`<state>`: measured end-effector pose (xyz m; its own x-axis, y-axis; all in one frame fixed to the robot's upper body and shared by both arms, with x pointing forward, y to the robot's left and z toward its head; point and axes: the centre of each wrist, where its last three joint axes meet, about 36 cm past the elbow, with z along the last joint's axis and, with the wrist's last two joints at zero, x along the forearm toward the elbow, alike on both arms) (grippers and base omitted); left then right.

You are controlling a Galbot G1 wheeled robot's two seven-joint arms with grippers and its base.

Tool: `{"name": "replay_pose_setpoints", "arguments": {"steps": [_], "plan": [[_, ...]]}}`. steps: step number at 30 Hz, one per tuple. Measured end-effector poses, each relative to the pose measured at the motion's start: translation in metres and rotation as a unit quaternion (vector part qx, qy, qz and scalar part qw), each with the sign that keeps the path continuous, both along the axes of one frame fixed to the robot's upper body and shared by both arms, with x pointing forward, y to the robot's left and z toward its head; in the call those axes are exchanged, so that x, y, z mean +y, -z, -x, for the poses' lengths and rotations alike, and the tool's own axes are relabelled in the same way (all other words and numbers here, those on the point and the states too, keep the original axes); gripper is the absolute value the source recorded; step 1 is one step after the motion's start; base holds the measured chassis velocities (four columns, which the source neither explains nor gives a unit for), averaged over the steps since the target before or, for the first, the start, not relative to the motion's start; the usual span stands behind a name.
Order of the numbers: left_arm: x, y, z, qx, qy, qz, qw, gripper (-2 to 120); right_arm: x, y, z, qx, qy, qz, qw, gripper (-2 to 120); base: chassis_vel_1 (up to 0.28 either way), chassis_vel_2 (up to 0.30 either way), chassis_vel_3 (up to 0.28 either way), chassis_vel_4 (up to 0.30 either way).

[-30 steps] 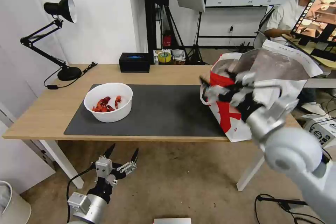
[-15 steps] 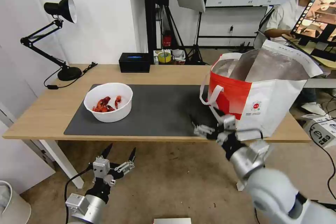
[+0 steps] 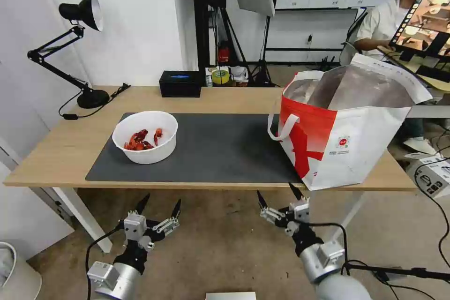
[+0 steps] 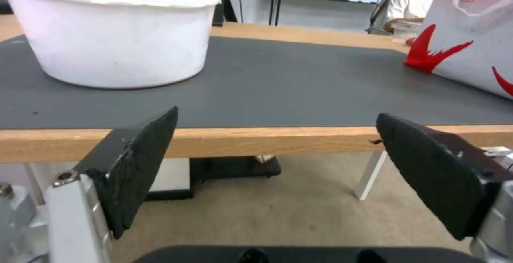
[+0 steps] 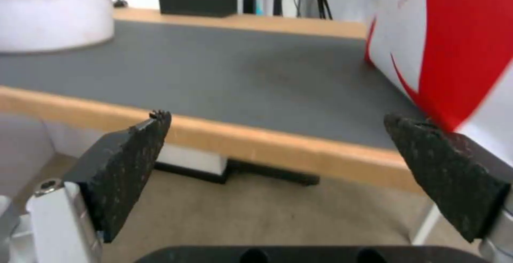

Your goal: Pick up the trash from the table and place it into the takeout bag.

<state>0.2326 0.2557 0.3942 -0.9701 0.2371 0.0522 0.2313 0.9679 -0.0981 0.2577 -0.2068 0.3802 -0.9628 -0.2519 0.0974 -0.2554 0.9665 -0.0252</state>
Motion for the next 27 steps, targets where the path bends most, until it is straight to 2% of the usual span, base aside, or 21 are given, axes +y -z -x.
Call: {"name": "replay_pose_setpoints", "arguments": {"steps": [9, 15, 27], "plan": [[0.0, 0.003, 0.001, 0.003, -0.002, 0.0, 1.0, 100, -0.002, 0.01, 0.002, 0.0, 0.012, 0.017, 1.0, 100, 0.0, 0.0, 0.0, 0.0], [0.002, 0.012, 0.003, 0.015, 0.004, -0.008, 0.9999, 100, -0.005, 0.007, -0.003, -0.009, 0.013, 0.017, 1.0, 100, 0.0, 0.0, 0.0, 0.0], [0.004, 0.012, 0.003, 0.015, 0.003, -0.01, 0.9998, 100, -0.006, 0.001, -0.007, -0.017, 0.011, 0.016, 1.0, 100, 0.0, 0.0, 0.0, 0.0]]}}
